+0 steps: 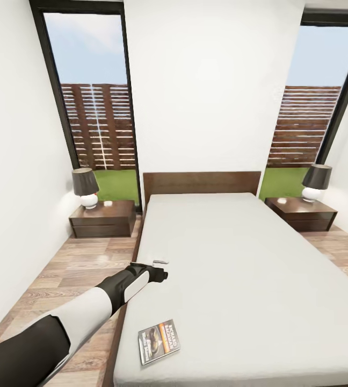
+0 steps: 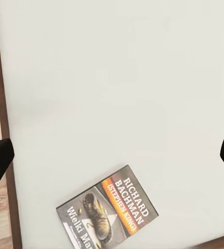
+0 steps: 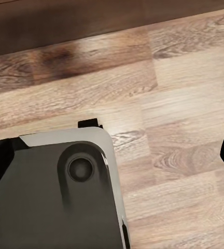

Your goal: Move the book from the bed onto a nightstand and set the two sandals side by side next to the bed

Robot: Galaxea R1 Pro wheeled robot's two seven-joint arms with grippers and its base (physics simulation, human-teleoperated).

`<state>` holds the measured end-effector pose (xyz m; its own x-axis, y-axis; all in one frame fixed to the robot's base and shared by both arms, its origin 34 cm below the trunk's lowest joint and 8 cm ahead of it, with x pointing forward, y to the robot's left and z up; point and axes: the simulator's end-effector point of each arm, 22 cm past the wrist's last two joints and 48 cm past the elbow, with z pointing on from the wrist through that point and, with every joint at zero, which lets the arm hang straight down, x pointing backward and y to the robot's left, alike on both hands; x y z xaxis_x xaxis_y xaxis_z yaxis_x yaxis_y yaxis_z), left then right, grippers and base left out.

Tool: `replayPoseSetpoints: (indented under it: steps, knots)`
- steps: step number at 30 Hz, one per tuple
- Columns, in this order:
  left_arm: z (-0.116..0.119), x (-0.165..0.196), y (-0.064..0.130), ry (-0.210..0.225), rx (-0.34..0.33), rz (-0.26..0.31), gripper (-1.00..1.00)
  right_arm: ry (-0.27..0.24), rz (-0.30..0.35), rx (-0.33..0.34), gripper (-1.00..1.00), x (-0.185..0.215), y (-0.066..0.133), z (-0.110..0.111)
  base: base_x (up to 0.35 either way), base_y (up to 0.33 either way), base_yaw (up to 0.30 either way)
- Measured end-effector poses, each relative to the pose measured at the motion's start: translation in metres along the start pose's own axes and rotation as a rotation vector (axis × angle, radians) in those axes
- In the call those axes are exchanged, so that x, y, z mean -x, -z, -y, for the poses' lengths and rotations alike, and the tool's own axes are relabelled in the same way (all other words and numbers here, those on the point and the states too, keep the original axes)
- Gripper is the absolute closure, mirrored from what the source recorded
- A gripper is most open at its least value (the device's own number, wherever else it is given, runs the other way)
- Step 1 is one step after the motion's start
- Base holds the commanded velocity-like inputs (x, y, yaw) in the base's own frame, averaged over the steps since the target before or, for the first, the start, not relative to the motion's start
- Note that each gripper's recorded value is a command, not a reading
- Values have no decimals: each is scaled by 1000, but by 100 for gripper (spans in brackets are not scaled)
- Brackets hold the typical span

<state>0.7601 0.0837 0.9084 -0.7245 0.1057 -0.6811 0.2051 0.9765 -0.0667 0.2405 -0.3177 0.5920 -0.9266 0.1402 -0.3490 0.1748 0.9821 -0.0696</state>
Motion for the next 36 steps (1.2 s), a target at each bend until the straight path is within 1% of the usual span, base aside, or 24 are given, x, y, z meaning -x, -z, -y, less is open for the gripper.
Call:
replayPoseSetpoints:
  steps: [13,19,22,23,27,28,31,32,34,35,36]
  knots:
    - [-1,0,0,0,1,0,-100,1,0,-4,-100,0,0,4,-1,-1,0]
    - [-2,-1,0,0,2,0,-100,3,-15,-8,-100,-11,3,7,0,0,0]
    - [-2,-1,0,0,2,0,-100,5,-37,-13,-100,-28,7,11,0,0,0]
    - [-2,-1,0,0,2,0,-100,6,-37,-13,-100,-28,7,11,0,0,0]
    - [-2,0,0,1,3,2,-100,9,-86,-23,-100,-64,19,20,0,0,0]
    - [-2,0,0,1,3,2,-100,10,-87,-23,-100,-65,19,20,0,0,0]
    - [-2,0,0,1,2,3,-100,15,-134,-32,-100,-99,32,27,0,0,0]
    - [-2,0,0,1,2,3,-100,16,-134,-32,-100,-99,32,27,0,0,0]
    - [-2,0,0,0,2,4,-100,19,-168,-37,-100,-124,42,31,0,0,0]
    - [-2,0,0,0,2,4,-100,20,-169,-37,-100,-124,42,31,0,0,0]
    - [-2,0,0,0,2,5,-100,21,-186,-39,-100,-136,48,34,0,0,0]
